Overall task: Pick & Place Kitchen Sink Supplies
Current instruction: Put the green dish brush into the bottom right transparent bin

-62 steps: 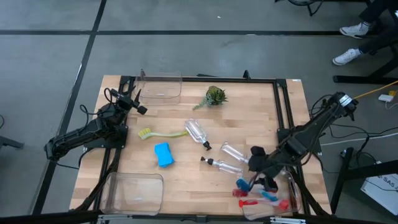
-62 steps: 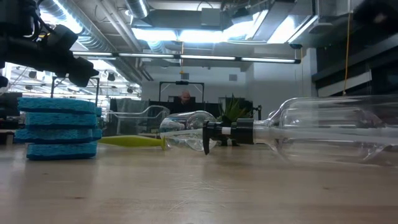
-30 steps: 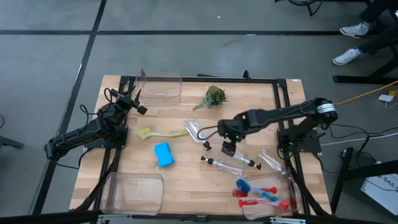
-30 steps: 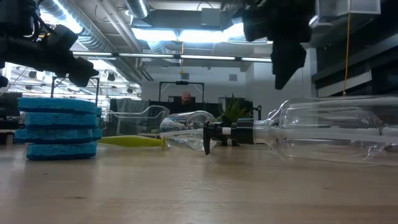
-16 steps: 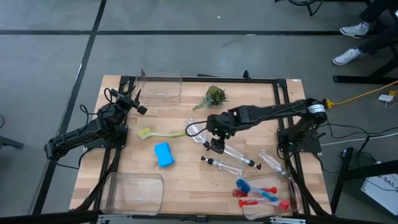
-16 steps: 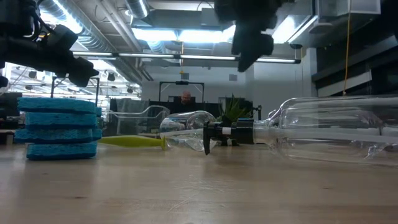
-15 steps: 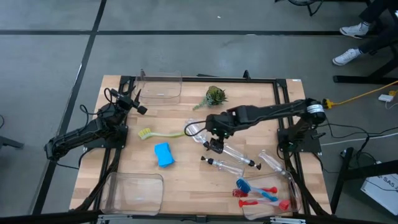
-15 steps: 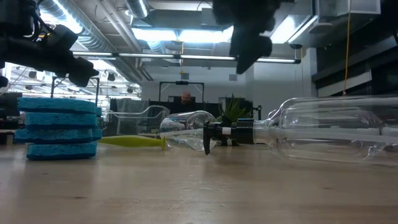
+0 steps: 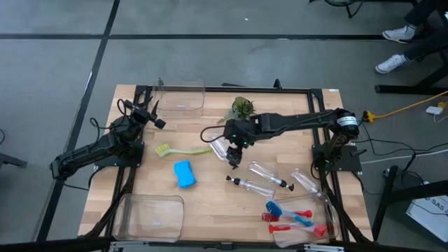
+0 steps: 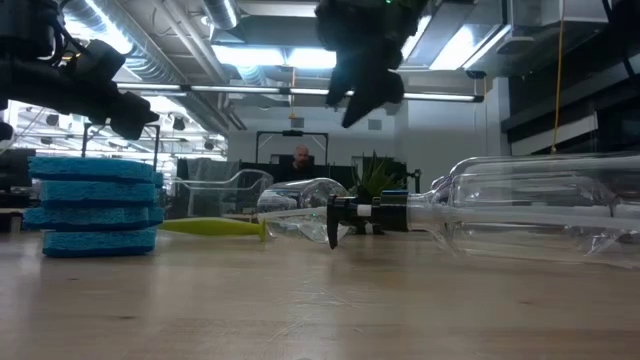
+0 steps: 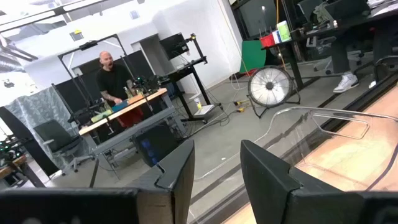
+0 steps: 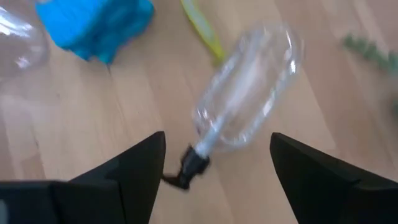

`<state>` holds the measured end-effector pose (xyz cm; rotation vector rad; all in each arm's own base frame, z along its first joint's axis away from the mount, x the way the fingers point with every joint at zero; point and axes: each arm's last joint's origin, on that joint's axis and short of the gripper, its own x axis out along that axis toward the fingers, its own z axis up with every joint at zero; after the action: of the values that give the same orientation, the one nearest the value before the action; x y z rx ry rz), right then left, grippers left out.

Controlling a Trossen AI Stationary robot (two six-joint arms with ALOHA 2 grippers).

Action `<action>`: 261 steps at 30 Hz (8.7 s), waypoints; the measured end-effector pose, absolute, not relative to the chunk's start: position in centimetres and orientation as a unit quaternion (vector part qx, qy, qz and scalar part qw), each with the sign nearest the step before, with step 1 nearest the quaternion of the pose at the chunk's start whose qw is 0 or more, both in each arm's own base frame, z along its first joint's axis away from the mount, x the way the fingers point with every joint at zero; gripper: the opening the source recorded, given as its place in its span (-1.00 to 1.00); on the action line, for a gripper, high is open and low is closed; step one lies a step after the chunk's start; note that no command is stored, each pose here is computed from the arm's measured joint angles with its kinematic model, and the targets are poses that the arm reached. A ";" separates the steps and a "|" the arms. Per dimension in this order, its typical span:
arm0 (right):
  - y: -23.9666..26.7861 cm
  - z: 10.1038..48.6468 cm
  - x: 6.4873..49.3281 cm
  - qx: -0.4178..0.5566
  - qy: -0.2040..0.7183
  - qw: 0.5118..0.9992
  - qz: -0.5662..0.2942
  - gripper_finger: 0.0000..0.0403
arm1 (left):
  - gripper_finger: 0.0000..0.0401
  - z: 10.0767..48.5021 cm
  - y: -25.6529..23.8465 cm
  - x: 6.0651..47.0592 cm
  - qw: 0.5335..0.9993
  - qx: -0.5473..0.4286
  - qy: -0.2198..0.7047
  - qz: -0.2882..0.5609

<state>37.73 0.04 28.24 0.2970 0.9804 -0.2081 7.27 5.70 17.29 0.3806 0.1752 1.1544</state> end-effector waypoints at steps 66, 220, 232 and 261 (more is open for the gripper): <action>0.9 31.1 40.4 0.095 0.281 0.951 -0.087 0.42 | -0.38 17.8 3.6 8.9 0.947 -0.297 -0.088 0.078; 2.5 41.0 34.5 0.277 0.397 0.849 0.211 -0.63 | -0.12 24.4 4.9 20.1 0.980 -0.151 -0.006 0.133; 8.3 42.4 26.8 0.318 0.532 0.780 0.087 -0.63 | -0.13 23.5 4.3 20.2 0.980 -0.154 0.040 0.121; 19.0 28.4 20.1 0.178 0.623 0.757 -0.086 -0.61 | -0.15 23.3 1.9 20.6 0.984 -0.153 0.058 0.063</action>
<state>20.15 18.95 28.39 0.3873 1.3570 -0.1869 20.58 1.93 23.32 -0.3085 0.1159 0.1273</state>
